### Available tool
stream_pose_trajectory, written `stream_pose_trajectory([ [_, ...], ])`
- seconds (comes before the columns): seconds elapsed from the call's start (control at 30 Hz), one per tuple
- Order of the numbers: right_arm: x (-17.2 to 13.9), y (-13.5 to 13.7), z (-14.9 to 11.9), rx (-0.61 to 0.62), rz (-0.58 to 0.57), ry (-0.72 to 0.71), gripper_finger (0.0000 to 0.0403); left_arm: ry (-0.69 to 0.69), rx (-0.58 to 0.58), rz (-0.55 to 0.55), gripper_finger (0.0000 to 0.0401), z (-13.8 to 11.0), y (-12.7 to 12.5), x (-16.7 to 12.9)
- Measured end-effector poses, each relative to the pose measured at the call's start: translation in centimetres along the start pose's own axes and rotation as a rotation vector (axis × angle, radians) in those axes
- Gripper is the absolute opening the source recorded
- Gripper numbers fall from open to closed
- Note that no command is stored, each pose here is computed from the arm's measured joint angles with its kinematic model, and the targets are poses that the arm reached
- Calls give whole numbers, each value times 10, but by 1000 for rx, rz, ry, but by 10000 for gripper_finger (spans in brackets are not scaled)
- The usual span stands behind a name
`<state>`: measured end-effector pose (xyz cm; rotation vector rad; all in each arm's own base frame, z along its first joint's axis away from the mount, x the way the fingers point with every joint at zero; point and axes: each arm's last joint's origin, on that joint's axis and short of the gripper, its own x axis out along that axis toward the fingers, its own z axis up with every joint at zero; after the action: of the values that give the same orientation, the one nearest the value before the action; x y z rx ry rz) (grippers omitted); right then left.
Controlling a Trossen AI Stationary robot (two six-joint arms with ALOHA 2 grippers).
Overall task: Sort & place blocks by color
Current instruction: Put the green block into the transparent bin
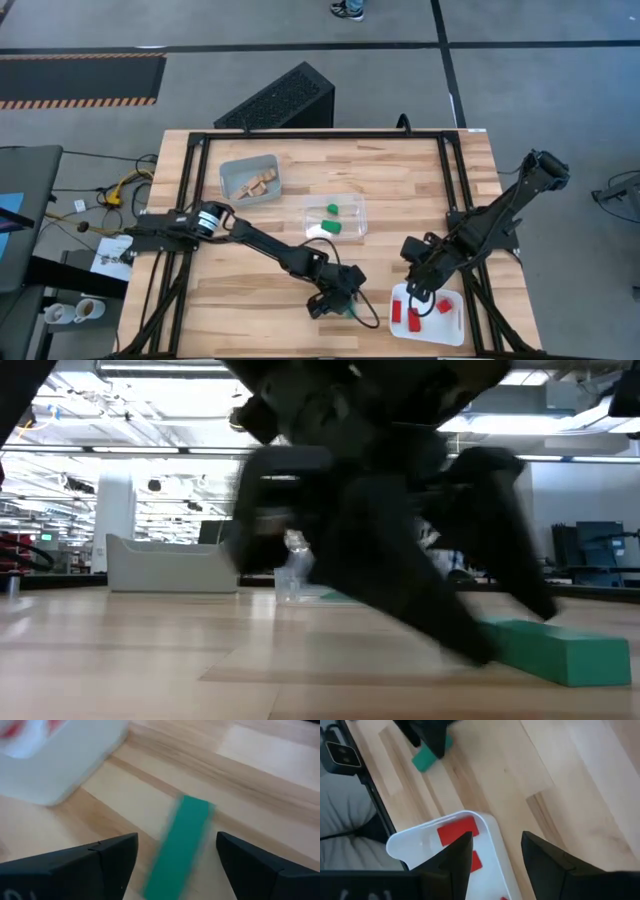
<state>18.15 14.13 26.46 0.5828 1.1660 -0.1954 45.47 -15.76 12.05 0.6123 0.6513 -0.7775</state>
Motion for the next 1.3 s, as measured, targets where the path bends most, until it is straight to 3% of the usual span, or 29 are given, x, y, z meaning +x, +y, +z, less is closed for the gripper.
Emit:
stream_pose_trajectory([
  [0.2,-2,1,1,3,3,-9,189,38,-49,-16,229,-8,9,2],
  [0.5,-1,0,3,-22,-17,-52,189,94,-148,-68,62,-20,14,-3],
  [0.7,-1,-1,3,-45,-22,-51,188,144,-151,-26,62,-15,16,-19],
  [0.93,-2,1,5,-105,-22,-86,188,261,-217,178,62,-10,49,-100],
  [1.03,-2,1,6,-142,-33,-119,188,289,-312,226,62,-29,63,-135],
  [1.17,-2,1,7,-180,-45,-149,188,223,-403,363,62,-49,82,-182],
  [1.3,-2,1,8,-211,-60,-175,188,233,-524,382,62,-81,92,-193],
])
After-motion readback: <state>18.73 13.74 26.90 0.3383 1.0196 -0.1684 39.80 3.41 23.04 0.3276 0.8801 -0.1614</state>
